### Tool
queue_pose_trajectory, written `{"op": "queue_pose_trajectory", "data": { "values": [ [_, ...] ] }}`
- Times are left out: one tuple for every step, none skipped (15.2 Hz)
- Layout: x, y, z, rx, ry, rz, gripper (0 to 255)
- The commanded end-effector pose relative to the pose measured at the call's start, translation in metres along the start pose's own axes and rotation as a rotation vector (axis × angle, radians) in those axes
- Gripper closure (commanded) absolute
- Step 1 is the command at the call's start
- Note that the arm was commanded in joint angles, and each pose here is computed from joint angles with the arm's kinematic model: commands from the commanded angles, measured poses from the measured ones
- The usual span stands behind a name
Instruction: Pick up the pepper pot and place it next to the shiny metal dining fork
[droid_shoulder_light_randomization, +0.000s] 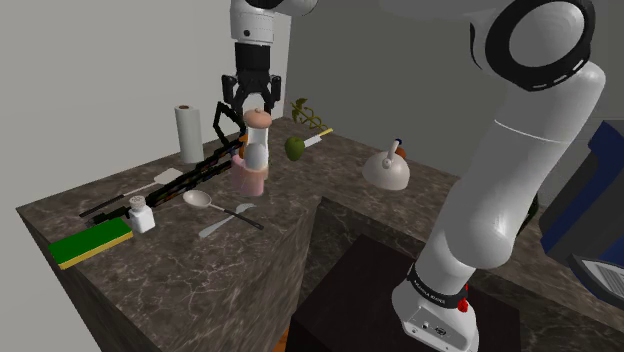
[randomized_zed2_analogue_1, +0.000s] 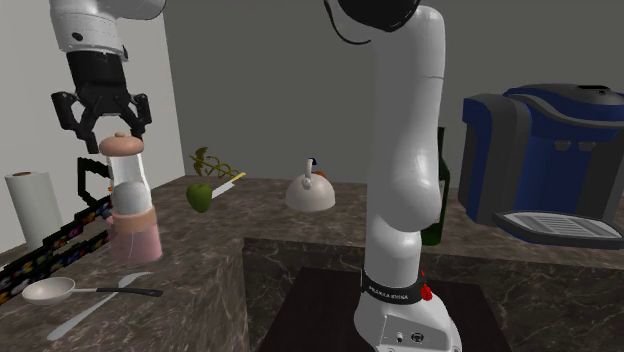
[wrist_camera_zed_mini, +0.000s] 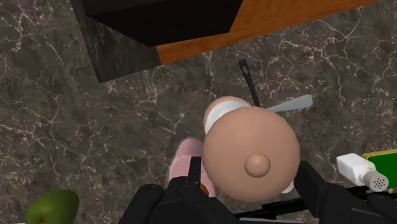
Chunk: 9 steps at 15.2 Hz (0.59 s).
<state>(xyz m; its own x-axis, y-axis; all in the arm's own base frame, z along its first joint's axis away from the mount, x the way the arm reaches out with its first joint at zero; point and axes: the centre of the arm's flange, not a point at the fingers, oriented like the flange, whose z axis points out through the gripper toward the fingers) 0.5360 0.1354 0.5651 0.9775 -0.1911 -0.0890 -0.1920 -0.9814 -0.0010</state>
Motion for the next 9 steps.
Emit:
{"op": "queue_pose_trajectory", "data": {
  "values": [
    [0.009,-0.026,0.004,0.001,0.000,0.001,255],
    [0.013,-0.038,0.007,0.001,0.000,0.001,255],
    [0.017,-0.050,0.010,0.001,0.000,0.001,255],
    [0.021,-0.062,0.013,0.001,0.000,0.001,255],
    [0.025,-0.075,0.016,0.001,0.000,0.001,255],
    [0.029,-0.087,0.018,0.001,0.000,0.001,255],
    [0.033,-0.099,0.021,0.001,0.000,0.001,255],
    [0.037,-0.111,0.024,0.001,0.000,0.001,255],
    [0.041,-0.124,0.027,0.001,0.000,0.001,255]
  ]
}}
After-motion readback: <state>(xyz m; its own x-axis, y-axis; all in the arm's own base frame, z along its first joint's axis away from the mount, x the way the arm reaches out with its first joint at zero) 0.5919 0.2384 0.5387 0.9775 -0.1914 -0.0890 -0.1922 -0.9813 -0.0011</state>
